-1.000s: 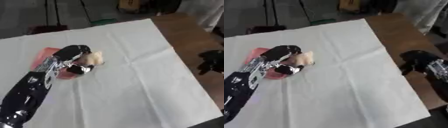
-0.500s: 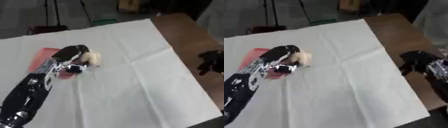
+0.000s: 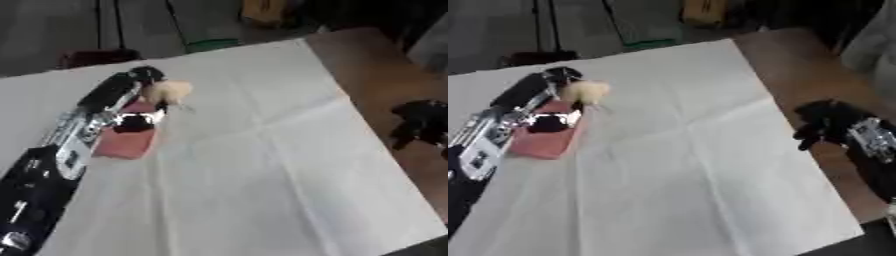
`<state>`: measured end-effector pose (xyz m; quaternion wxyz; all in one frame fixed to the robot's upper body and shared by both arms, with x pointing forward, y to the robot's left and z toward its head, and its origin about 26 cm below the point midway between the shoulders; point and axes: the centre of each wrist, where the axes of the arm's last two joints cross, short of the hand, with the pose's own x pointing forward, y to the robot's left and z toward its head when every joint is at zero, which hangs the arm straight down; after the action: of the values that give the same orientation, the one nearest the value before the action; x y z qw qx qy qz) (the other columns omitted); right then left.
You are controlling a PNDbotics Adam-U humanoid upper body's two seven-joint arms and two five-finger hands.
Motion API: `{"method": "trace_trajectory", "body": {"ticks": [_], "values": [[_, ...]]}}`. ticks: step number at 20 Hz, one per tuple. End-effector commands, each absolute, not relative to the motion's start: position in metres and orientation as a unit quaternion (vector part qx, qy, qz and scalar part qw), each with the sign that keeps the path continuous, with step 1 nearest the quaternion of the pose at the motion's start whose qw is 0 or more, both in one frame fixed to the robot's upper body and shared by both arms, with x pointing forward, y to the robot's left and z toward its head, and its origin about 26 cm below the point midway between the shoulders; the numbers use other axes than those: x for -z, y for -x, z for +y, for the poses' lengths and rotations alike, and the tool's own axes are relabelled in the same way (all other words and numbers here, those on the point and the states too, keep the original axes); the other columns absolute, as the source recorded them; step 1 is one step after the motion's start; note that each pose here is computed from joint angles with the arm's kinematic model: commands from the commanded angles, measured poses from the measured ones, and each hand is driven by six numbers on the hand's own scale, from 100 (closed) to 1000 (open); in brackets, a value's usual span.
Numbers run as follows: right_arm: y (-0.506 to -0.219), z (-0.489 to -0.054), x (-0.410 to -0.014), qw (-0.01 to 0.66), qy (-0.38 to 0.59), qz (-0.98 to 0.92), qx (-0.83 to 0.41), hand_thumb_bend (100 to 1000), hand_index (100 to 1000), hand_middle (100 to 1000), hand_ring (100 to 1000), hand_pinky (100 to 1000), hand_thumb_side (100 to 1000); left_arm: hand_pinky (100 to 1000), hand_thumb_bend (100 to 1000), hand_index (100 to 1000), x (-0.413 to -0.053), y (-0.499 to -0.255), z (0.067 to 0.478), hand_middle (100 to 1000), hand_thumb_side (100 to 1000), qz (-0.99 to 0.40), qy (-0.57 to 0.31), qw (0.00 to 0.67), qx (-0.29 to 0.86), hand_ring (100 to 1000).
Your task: Pick up objects on the table and place them in the box.
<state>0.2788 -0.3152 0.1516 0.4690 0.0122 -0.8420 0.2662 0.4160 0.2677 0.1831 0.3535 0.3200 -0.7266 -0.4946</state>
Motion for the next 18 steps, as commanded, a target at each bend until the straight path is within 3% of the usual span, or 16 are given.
{"method": "trace_trajectory", "body": {"ticks": [1,2,3,9,18], "values": [[-0.277,-0.319,-0.159,0.462,0.001,-0.844,-0.273,100,706,739,611,526,933,798,100,630,-0.21,-0.4,0.287,829,307,-0.717,-0.354,0.346,0.49,767],[-0.277,-0.32,-0.159,0.463,0.002,-0.843,-0.273,100,706,739,611,526,933,798,100,630,-0.21,-0.398,0.288,829,307,-0.712,-0.36,0.347,0.493,767],[-0.277,-0.32,-0.158,0.463,0.002,-0.843,-0.273,100,707,740,611,526,932,850,100,654,-0.205,-0.396,0.294,833,245,-0.697,-0.368,0.353,0.504,785],[-0.276,-0.321,-0.157,0.466,0.004,-0.842,-0.272,100,707,740,611,526,932,858,100,676,-0.169,-0.397,0.324,830,248,-0.61,-0.421,0.375,0.556,786],[-0.276,-0.32,-0.156,0.465,0.002,-0.842,-0.272,100,708,740,611,526,934,829,100,733,-0.131,-0.408,0.333,835,245,-0.613,-0.458,0.393,0.511,782]]}}
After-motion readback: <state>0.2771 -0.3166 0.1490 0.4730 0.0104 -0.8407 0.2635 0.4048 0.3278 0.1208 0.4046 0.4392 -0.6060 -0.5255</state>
